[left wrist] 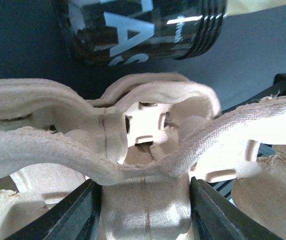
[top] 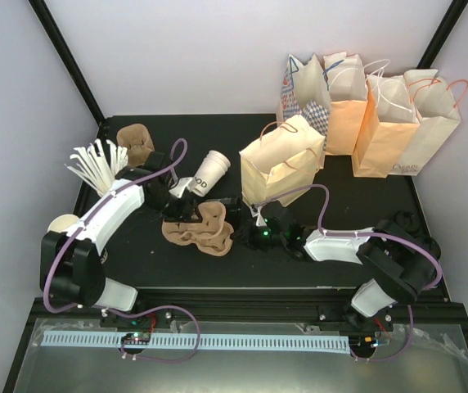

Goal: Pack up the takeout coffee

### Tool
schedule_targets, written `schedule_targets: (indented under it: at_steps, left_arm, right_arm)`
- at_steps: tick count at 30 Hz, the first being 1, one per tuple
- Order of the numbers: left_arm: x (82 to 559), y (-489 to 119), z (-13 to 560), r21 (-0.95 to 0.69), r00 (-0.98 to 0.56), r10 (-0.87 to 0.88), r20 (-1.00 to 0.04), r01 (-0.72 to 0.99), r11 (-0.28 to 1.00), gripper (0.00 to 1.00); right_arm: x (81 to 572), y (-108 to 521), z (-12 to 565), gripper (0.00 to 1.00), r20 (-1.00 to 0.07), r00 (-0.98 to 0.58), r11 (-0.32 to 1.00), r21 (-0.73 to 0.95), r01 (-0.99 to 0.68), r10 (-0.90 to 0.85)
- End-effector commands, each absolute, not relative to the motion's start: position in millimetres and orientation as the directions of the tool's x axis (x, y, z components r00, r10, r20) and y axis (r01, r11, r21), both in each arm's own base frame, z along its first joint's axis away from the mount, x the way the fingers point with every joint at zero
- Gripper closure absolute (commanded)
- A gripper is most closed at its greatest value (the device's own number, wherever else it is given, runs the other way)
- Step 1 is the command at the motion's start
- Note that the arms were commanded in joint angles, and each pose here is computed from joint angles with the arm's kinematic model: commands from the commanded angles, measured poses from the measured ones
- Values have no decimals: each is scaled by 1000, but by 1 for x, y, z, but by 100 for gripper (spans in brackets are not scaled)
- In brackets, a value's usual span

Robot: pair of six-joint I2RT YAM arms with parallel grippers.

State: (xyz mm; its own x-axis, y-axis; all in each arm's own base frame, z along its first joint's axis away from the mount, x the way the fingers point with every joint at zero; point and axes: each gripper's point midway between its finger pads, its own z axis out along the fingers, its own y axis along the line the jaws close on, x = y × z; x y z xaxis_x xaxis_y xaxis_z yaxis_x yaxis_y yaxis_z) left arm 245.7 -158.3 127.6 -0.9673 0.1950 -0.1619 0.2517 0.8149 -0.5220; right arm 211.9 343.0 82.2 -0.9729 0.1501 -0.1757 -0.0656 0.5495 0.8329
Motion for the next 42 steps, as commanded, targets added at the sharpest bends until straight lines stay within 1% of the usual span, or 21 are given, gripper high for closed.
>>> schedule_targets:
  at_steps: [1, 2, 3, 4, 5, 7, 10, 13, 17, 21, 22, 24, 28, 29, 31, 32, 35, 38, 42]
  left_arm:
    - [259, -158, 181, -509, -943, 155, -294, 292, 810, 50]
    - [261, -157, 190, -502, -936, 144, -320, 297, 813, 50]
    - [263, -156, 199, -497, -929, 136, -343, 303, 813, 50]
    - [263, -156, 206, -497, -924, 127, -362, 306, 812, 50]
    - [264, -156, 212, -496, -920, 119, -374, 307, 812, 50]
    - [265, -156, 217, -500, -917, 103, -384, 300, 812, 50]
    - [261, -158, 224, -523, -905, 71, -419, 305, 796, 50]
    - [256, -165, 223, -566, -900, 51, -433, 315, 762, 50]
    - [247, -177, 219, -619, -911, 32, -412, 306, 723, 51]
    - [235, -197, 217, -643, -914, 47, -402, 319, 696, 52]
    - [231, -205, 217, -641, -912, 67, -406, 336, 690, 53]
    - [221, -223, 216, -632, -904, 114, -412, 374, 679, 53]
    - [197, -257, 207, -589, -880, 249, -405, 459, 665, 53]
    - [188, -266, 203, -562, -864, 302, -404, 494, 663, 53]
    - [181, -275, 195, -503, -837, 369, -404, 541, 674, 53]
    - [177, -281, 188, -485, -829, 401, -389, 554, 677, 53]
    - [168, -300, 179, -465, -812, 458, -363, 584, 666, 53]
    - [163, -325, 178, -454, -796, 485, -363, 606, 654, 53]
    - [158, -359, 176, -436, -783, 514, -349, 622, 651, 50]
  right_arm:
    - [216, 345, 79, 96, -190, -972, 574, 815, -76, 141]
    - [216, 345, 80, 90, -193, -971, 578, 812, -78, 141]
    - [217, 344, 79, 80, -193, -971, 586, 807, -76, 141]
    - [218, 344, 81, 73, -200, -970, 587, 806, -81, 141]
    - [219, 344, 81, 68, -204, -969, 591, 802, -84, 140]
    - [220, 343, 87, 61, -219, -965, 596, 797, -93, 142]
    - [222, 338, 96, 53, -255, -956, 609, 785, -116, 146]
    - [224, 332, 103, 44, -294, -945, 634, 761, -138, 147]
    - [228, 321, 121, 38, -388, -914, 674, 709, -210, 124]
    - [229, 304, 141, 34, -500, -862, 709, 638, -301, 84]
    - [229, 298, 142, 32, -523, -849, 728, 610, -313, 72]
    - [231, 281, 144, 24, -556, -829, 777, 547, -311, 60]
    - [229, 247, 147, 21, -584, -811, 824, 472, -312, 27]
    - [229, 237, 149, 20, -590, -807, 836, 458, -301, 33]
    - [228, 214, 154, 14, -609, -791, 861, 430, -271, 54]
    - [227, 202, 158, 11, -624, -778, 873, 418, -252, 74]
    - [226, 168, 171, 1, -675, -725, 905, 383, -185, 138]
    - [225, 138, 183, 0, -714, -671, 930, 354, -97, 202]
    - [222, 118, 190, 0, -733, -642, 945, 324, -39, 225]
